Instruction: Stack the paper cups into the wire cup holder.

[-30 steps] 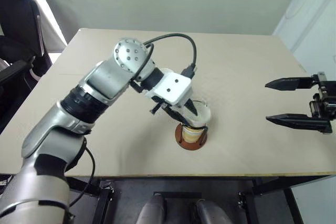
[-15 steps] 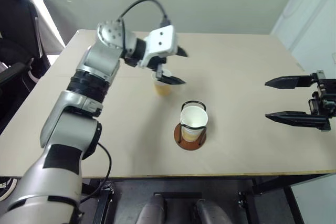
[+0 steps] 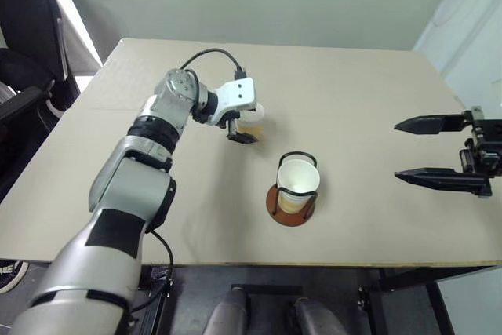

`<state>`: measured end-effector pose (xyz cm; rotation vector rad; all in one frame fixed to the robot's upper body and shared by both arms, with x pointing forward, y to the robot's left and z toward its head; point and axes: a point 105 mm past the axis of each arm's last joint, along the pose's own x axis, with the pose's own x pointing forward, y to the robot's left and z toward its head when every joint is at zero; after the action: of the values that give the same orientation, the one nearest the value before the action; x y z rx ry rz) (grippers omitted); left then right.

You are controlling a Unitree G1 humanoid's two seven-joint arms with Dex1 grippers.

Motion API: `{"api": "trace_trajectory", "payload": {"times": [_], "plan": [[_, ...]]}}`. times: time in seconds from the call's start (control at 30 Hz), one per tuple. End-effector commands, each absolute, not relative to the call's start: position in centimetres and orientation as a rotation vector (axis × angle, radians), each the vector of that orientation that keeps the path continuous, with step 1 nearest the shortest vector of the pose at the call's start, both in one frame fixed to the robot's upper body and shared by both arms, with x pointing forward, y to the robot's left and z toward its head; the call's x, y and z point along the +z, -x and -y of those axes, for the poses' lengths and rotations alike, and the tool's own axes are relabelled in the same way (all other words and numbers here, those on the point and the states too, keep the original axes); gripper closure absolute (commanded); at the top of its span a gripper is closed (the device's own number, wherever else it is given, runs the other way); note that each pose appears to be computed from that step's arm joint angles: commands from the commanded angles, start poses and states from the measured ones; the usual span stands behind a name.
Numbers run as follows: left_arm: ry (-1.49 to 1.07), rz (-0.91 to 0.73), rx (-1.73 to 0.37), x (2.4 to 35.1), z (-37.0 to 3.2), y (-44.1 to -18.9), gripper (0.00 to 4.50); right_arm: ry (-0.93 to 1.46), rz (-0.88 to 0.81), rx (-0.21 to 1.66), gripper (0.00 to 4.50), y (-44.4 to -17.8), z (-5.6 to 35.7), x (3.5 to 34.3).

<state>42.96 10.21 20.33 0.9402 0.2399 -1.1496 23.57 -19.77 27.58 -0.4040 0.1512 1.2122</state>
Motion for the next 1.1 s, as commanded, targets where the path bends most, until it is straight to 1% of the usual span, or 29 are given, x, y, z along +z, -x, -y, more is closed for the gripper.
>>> {"api": "trace_trajectory", "payload": {"times": [0.03,0.2,0.3,0.33,0.6,0.63,0.67,0.77,0.87,0.93,1.0,1.1], "plan": [[-0.972,-0.212,-1.131,21.1,-9.8,-43.2,0.05,0.45,-0.122,1.183,0.0,-23.1,19.9,28.7],[-1.008,-0.221,-1.102,20.7,-9.9,-43.5,0.05,0.449,-0.128,1.176,0.0,-22.8,20.0,28.8],[-1.043,-0.237,-1.094,20.1,-10.1,-43.6,0.63,0.451,-0.131,1.172,0.0,-22.5,20.0,28.8],[-1.049,-0.239,-1.092,20.0,-10.1,-43.6,0.94,0.451,-0.131,1.171,0.0,-22.4,20.0,28.9],[-1.015,-0.204,-1.087,20.5,-9.6,-43.7,3.94,0.452,-0.136,1.158,0.0,-22.1,20.1,28.7],[-1.005,-0.2,-1.09,20.6,-9.5,-43.7,4.26,0.452,-0.136,1.157,0.0,-22.1,20.1,28.7],[-1.008,-0.198,-1.098,20.7,-9.5,-43.6,4.46,0.452,-0.137,1.156,0.0,-22.1,20.1,28.7],[-1.007,-0.191,-1.172,21.0,-9.2,-42.9,4.46,0.453,-0.136,1.154,0.0,-22.3,20.1,28.6],[-0.985,-0.168,-1.244,22.0,-8.8,-42.1,4.46,0.455,-0.134,1.151,0.0,-22.6,20.2,28.5],[-0.952,-0.097,-1.334,24.6,-8.0,-41.0,4.46,0.458,-0.131,1.151,0.0,-22.8,20.2,28.5],[-0.92,0.003,-1.442,27.9,-7.0,-39.3,4.46,0.461,-0.128,1.151,0.0,-22.9,20.3,28.6],[-0.891,0.151,-1.541,31.9,-5.7,-36.9,4.46,0.466,-0.122,1.152,0.0,-23.0,20.3,28.6]]}}
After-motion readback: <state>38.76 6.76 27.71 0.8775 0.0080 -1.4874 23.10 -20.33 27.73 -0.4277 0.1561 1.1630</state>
